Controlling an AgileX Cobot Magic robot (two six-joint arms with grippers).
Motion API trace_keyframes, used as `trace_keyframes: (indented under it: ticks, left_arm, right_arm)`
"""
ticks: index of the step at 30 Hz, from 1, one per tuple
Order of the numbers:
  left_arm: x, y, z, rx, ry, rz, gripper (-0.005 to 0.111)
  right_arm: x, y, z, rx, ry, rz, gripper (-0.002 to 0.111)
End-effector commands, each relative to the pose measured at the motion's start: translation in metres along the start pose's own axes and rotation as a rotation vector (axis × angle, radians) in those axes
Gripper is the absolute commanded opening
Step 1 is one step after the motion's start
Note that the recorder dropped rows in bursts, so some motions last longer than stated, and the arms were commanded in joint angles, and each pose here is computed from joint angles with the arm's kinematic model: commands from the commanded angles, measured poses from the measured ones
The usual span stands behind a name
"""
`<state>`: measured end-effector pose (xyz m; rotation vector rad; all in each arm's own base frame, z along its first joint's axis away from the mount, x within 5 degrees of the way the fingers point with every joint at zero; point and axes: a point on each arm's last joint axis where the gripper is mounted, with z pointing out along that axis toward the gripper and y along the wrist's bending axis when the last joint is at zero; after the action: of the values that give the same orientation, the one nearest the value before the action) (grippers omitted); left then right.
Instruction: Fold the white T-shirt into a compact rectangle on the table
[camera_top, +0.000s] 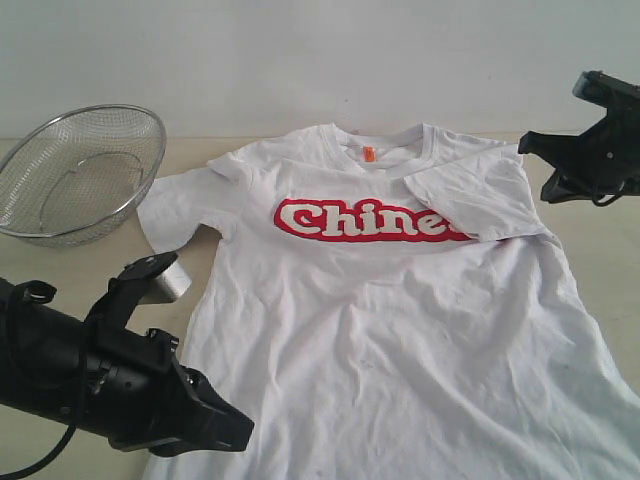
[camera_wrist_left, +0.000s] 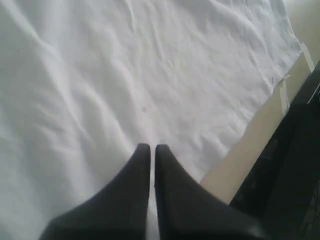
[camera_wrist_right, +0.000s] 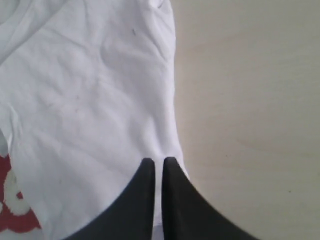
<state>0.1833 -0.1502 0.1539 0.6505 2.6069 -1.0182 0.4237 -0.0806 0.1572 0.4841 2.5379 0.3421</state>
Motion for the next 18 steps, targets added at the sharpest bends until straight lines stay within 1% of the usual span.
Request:
trace_keyframes:
  ticks: [1, 5, 9, 14, 18]
  left_arm:
    - [-0.002, -0.003, -0.001, 0.014, -0.011, 0.007, 0.004]
    - [-0.001, -0.004, -0.001, 0.021, -0.008, 0.005, 0.004]
    - [-0.001, -0.004, -0.001, 0.021, -0.008, 0.005, 0.004]
    - [-0.001, -0.004, -0.001, 0.021, -0.008, 0.005, 0.004]
    - [-0.001, -0.004, -0.001, 0.021, -0.008, 0.003, 0.004]
  right_arm:
    - [0.008, 0.006, 0.014, -0.011, 0.040, -0.030, 0.001]
    - [0.018, 0.009, 0.030, -0.011, 0.085, -0.038, 0.001]
    - [0.020, 0.007, 0.034, -0.008, 0.095, -0.033, 0.001]
    - [0.017, 0.011, 0.026, -0.016, 0.084, -0.022, 0.001]
    - [0.006, 0.021, 0.001, -0.036, 0.033, -0.019, 0.001]
